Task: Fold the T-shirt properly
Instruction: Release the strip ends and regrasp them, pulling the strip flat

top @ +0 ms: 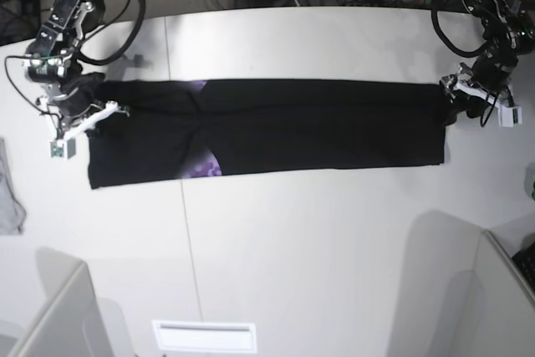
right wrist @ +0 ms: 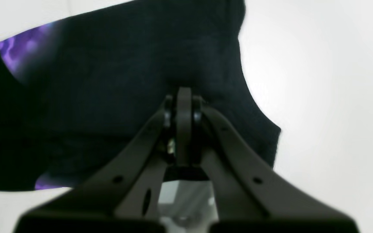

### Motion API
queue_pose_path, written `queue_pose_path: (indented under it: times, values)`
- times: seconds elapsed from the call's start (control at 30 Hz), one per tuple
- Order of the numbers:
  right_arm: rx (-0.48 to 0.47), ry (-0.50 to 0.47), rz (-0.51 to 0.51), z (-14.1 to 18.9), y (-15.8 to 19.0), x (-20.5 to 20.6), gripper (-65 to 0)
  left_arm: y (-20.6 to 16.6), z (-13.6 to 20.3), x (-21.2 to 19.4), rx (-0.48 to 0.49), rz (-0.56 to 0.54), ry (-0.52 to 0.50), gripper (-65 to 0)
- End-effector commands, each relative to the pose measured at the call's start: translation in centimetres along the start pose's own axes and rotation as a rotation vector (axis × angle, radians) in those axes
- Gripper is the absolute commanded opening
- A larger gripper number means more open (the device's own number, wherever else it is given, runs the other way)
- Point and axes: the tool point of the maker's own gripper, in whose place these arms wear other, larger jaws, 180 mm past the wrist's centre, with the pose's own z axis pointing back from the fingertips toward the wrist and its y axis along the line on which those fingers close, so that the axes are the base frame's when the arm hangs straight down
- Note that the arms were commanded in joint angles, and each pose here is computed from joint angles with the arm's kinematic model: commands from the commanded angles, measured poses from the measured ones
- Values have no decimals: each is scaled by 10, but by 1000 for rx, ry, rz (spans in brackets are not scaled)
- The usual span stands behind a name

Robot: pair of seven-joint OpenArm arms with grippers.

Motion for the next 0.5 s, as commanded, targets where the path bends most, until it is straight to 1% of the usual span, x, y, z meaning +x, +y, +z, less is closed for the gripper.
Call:
queue_pose_path:
  times: [0.0,0.03,0.2,0.3,0.4,0.47]
  values:
    - [9,-53,11,3,1,15,-650,0,2,14,-20,-40,-30,-132]
    - [9,-51,11,3,1,14,-650,-2,-1,8,-33,-40,-13,-132]
    - [6,-25,14,4,0,7,-650,7,-7,-3,-31,-3,23,-133]
    - [6,-20,14,4,0,6,-650,1,-19,-10,-60,-3,64,-133]
    - [7,-15,15,4,0,5,-650,5,-26,-22,-50,43,106,-135]
    - [6,-11,15,5,0,3,-650,5,-31,-22,-51,61,107,-137]
